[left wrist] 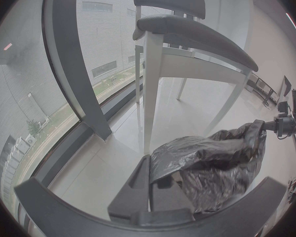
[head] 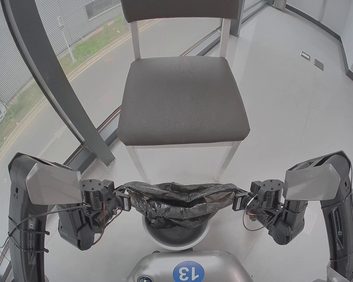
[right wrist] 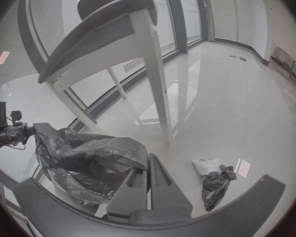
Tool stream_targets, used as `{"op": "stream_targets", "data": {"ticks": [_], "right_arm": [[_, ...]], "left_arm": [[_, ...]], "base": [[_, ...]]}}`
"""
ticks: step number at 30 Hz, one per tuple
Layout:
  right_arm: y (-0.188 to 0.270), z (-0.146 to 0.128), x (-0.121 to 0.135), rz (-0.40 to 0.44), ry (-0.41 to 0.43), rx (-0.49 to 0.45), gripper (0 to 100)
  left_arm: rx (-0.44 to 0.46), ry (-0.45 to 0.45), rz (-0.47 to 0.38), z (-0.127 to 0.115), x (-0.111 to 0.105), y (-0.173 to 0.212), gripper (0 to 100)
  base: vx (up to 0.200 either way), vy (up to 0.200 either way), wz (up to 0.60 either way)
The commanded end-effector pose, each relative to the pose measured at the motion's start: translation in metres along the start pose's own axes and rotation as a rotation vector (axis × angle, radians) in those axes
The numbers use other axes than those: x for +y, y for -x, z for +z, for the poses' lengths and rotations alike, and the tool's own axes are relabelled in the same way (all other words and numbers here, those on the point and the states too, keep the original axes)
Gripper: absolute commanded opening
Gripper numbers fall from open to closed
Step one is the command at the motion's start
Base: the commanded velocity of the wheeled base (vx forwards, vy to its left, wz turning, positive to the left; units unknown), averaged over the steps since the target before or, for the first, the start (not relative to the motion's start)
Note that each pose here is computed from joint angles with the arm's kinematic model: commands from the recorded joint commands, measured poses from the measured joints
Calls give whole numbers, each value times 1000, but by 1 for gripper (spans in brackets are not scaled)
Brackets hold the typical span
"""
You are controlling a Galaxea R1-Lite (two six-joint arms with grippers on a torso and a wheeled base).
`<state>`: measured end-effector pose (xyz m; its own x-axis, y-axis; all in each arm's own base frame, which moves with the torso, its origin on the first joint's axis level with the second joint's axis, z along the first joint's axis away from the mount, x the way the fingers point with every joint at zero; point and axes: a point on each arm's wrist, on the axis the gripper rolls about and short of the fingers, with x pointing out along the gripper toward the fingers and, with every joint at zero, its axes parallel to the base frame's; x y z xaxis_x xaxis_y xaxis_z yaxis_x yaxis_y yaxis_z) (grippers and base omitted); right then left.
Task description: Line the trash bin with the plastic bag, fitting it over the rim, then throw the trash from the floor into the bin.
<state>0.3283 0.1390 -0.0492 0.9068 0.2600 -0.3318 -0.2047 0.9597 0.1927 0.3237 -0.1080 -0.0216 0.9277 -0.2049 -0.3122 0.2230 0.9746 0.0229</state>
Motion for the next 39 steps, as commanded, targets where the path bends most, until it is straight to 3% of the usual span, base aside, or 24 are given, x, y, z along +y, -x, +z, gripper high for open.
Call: {"op": "stream_targets", "data": {"ticks": [1, 10, 21, 25, 29, 32, 39], "right_arm": [[-18, -3, -27, -63, -24, -29, 0], [-30, -10, -36, -57, -33, -26, 0], [-45, -6, -12, -10, -14, -1, 0], [-36, -5, 8, 46, -1, 30, 0], [-17, 5, 24, 130, 8, 53, 0], [-12, 15, 33, 161, 5, 44, 0], [-1, 35, 52, 207, -44, 29, 0]], "left_arm": [[-7, 7, 40, -11, 10, -16, 0], [-7, 16, 65, -16, 18, -25, 0], [-26, 18, 68, -20, 18, -38, 0], [-2, 23, 32, -16, 15, -22, 0], [15, 16, -73, -7, 9, 0, 0], [1, 17, -77, 2, 12, 5, 0], [81, 29, -128, 0, 20, 27, 0]], "base": [[0, 0, 0], [0, 0, 0], [0, 0, 0], [0, 0, 0], [0, 0, 0], [0, 0, 0], [0, 0, 0]]}}
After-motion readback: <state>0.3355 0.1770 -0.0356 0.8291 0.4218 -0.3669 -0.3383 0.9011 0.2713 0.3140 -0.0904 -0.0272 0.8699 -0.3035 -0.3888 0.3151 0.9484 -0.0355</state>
